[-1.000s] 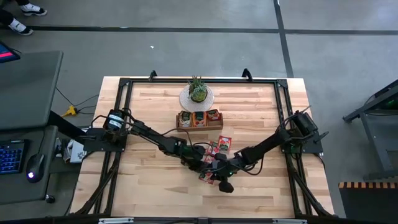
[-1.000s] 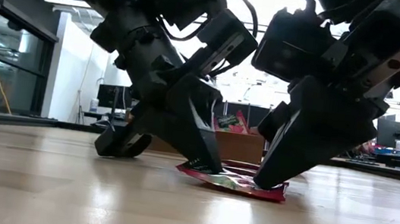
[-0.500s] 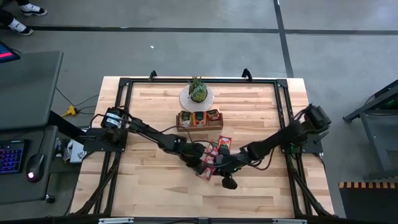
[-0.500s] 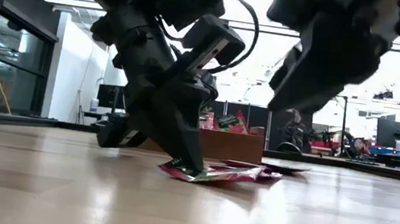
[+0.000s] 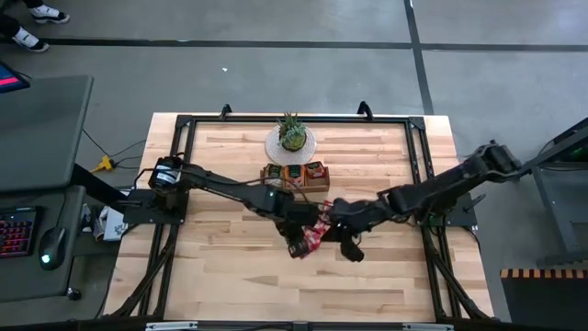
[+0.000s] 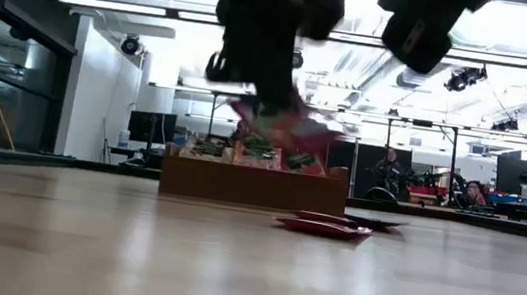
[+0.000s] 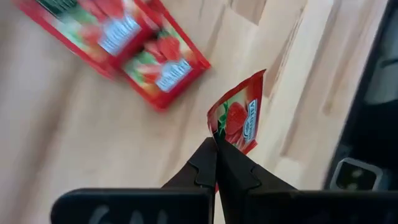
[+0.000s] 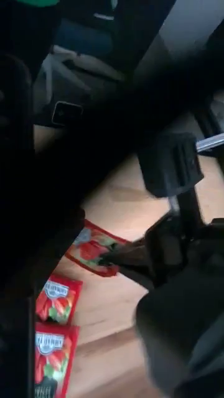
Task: Pick & Place Tea
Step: Put the red tea bag into the right section of the wooden organizer
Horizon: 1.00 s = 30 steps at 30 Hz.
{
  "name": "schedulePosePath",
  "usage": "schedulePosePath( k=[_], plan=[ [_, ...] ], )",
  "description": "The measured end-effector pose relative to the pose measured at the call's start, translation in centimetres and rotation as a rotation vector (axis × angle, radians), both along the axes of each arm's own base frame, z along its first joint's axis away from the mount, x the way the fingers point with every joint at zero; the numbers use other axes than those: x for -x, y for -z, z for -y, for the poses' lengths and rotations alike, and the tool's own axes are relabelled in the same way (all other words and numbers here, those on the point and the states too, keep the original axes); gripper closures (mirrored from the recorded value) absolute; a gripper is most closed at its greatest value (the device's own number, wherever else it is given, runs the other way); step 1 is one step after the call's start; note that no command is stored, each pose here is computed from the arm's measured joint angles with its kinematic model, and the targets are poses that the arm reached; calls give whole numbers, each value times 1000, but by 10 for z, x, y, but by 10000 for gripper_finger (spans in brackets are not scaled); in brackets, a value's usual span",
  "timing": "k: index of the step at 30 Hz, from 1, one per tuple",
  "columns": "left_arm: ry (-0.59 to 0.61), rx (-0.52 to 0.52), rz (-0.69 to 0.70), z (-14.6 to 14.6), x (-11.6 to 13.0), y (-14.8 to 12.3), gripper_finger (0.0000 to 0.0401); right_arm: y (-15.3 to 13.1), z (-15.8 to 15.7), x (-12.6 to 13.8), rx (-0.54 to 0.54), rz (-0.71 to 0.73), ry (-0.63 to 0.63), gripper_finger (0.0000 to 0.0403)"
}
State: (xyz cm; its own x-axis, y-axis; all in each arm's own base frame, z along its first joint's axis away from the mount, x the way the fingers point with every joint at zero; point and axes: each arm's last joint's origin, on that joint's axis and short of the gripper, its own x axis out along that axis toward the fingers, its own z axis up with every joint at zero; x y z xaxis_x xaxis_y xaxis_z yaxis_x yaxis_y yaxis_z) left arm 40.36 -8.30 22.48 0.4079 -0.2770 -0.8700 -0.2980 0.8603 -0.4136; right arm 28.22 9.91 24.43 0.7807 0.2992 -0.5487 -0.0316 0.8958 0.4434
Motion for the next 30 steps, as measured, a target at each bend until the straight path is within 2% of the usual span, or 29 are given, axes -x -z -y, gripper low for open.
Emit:
schedulePosePath(
  k=[5,11,14,20,25,30],
  plan=[
    [103,-212,28,-4,0,-48,401,-25,16,16,11,61,60,402],
    [60,-402,63,-25,-2,-81,401,-43,38,29,53,105,126,399],
    [57,-473,85,-36,-3,-90,401,-44,45,30,68,106,106,380],
    [99,-519,115,-44,-5,-100,401,-44,54,30,43,87,30,309],
    [127,-548,148,-43,-5,-109,401,-42,59,30,131,90,39,260],
    [154,-581,155,-37,-4,-111,401,-42,67,29,241,107,110,239]
  ],
)
